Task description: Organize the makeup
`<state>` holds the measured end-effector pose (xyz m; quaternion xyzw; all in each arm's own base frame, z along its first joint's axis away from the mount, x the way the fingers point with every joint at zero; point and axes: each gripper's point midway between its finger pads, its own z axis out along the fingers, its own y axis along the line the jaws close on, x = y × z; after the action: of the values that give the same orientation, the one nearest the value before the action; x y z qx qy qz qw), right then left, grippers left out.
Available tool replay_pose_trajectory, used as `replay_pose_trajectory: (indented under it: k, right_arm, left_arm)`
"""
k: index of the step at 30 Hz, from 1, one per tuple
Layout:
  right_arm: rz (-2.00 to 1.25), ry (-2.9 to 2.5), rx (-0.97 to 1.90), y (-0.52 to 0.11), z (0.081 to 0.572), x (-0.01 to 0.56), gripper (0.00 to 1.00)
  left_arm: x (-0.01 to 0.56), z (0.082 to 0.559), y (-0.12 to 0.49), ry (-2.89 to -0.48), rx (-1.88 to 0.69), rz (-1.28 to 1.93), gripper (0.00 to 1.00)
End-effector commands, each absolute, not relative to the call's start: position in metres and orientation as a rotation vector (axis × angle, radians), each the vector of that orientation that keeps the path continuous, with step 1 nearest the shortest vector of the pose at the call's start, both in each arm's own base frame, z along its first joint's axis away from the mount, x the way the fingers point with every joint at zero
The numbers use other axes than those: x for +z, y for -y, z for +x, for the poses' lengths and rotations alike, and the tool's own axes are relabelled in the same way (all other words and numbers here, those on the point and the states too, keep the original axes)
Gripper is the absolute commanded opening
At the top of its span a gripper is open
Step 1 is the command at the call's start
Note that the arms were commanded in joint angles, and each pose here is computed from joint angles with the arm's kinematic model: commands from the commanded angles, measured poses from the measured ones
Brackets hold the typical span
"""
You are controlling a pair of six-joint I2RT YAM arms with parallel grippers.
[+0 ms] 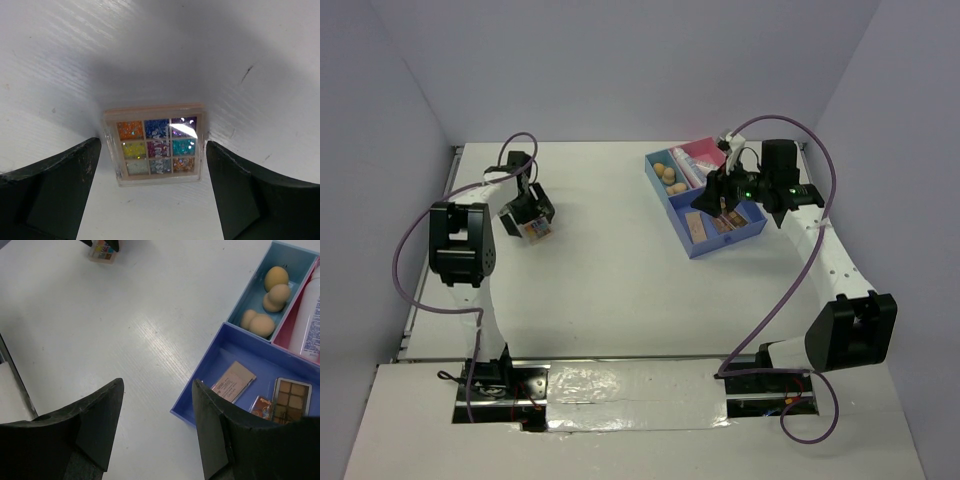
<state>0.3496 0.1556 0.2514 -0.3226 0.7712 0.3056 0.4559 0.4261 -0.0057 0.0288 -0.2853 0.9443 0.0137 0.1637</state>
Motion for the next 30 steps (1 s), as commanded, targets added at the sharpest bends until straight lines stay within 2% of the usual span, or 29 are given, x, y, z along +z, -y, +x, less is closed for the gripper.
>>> replay_pose_trajectory:
  k: [1, 6, 10, 12, 14, 15, 19, 21, 24, 27, 30]
  right_arm:
    - [-0.824, -1.828, 0.763, -0.162, 0.346, 0.267, 0.65]
    - [-0.826, -1.826, 0.771, -0.163, 0.344, 0.266, 0.65]
    - [-0.828, -1.824, 0.779, -0.164, 0.342, 0.266, 0.65]
    - [-0.83, -1.823, 0.787, -0.164, 0.341, 0.266, 0.65]
    - [-0.832, -1.823, 0.792, -0.165, 0.34, 0.266, 0.64]
    - [-0.833, -1.824, 0.796, -0.166, 0.339, 0.266, 0.64]
    - [-0.883, -1.821, 0.827, -0.177, 0.33, 0.263, 0.62]
    - [-0.946, -1.816, 0.862, -0.192, 0.322, 0.26, 0.57]
    - [-1.027, -1.855, 0.918, -0.218, 0.308, 0.25, 0.48]
    - [-1.021, -1.918, 1.034, -0.238, 0.299, 0.244, 0.46]
    - [-0.927, -2.016, 1.218, -0.253, 0.3, 0.24, 0.46]
  left_arm:
    - [0.017, 0.421, 0.005, -2.759, 0.094, -0.774, 0.99]
    - [0.003, 0.406, 0.003, -2.814, 0.151, -0.76, 0.98]
    - [-0.003, 0.397, 0.001, -2.832, 0.168, -0.749, 0.93]
    - [-0.004, 0.395, 0.003, -2.836, 0.15, -0.749, 0.87]
    - [0.004, 0.403, 0.01, -2.801, 0.074, -0.733, 0.71]
    - [0.007, 0.405, 0.012, -2.791, 0.053, -0.729, 0.67]
    - [0.025, 0.415, 0.032, -2.751, -0.132, -0.688, 0.44]
    - [0.041, 0.421, 0.042, -2.692, -0.235, -0.649, 0.34]
    - [0.071, 0.429, 0.071, -2.608, -0.475, -0.537, 0.26]
    - [0.101, 0.423, 0.109, -2.542, -0.726, -0.37, 0.22]
    - [0.14, 0.419, 0.147, -2.384, -0.951, -0.186, 0.23]
